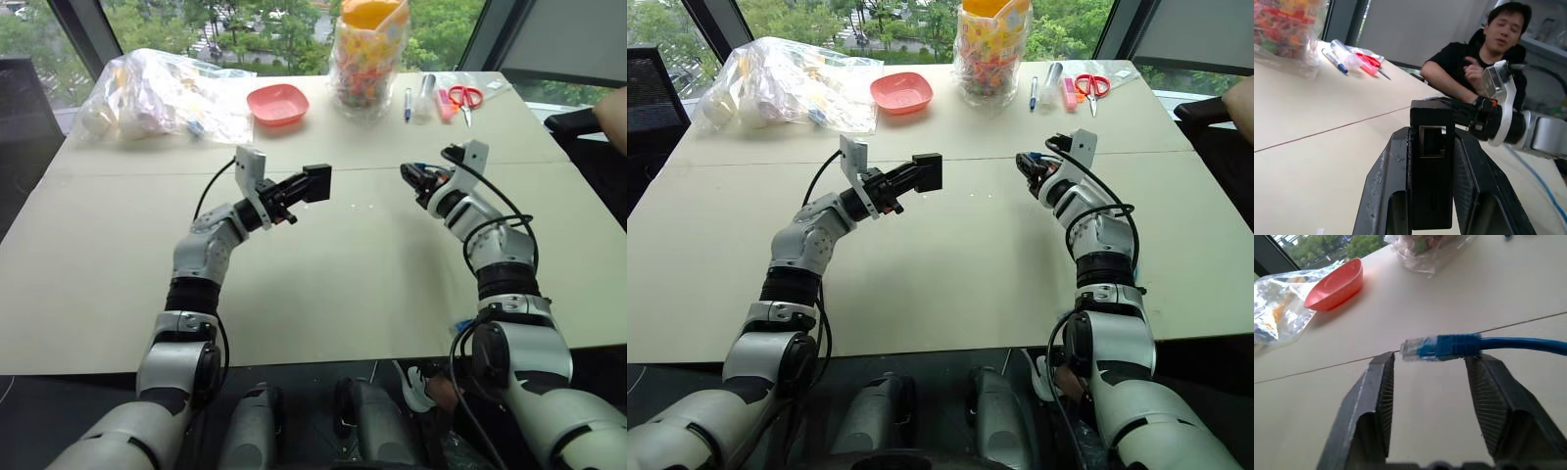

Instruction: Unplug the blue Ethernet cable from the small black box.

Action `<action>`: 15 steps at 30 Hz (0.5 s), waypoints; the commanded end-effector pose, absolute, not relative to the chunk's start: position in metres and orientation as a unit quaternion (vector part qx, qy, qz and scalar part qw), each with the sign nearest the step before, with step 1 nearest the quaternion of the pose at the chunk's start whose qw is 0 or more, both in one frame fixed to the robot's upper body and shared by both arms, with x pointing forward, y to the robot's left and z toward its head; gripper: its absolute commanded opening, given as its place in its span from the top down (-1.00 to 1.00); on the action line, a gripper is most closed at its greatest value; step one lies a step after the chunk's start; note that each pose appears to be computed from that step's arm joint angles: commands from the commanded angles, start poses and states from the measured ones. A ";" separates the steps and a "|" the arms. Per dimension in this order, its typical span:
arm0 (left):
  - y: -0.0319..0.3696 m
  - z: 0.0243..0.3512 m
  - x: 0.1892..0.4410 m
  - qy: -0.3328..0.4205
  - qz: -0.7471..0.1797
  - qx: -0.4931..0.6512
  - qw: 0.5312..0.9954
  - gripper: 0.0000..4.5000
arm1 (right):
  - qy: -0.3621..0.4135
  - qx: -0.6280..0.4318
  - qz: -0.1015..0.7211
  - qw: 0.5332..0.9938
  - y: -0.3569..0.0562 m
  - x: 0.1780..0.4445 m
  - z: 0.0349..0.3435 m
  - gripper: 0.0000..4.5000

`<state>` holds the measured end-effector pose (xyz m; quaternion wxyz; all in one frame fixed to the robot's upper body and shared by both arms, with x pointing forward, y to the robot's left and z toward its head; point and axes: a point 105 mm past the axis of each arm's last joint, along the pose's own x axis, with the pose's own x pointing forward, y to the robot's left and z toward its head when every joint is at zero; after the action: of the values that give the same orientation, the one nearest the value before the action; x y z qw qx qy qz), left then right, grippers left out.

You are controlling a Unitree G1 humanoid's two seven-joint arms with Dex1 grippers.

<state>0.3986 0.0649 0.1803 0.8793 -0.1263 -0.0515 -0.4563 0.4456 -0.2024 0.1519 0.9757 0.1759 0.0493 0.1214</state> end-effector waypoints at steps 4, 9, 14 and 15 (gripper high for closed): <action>0.054 0.179 0.411 -0.089 -0.412 -0.038 0.906 0.79 | 0.054 0.114 0.167 0.978 -0.186 0.431 0.152 -0.97; 0.041 0.168 0.419 -0.093 -0.406 -0.007 0.909 0.79 | 0.047 0.076 0.256 0.963 -0.151 0.395 0.156 -0.97; 0.022 0.150 0.430 -0.070 -0.390 0.025 0.918 0.79 | 0.006 0.078 0.312 0.947 -0.130 0.356 0.174 -0.97; 0.021 0.149 0.432 -0.066 -0.385 0.024 0.920 0.57 | 0.004 0.080 0.305 0.949 -0.132 0.356 0.176 -0.99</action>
<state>0.4292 0.0246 0.1382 0.9197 0.0121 -0.0442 -0.3900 0.3587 -0.1294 0.1584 0.9477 0.0808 0.0334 0.3068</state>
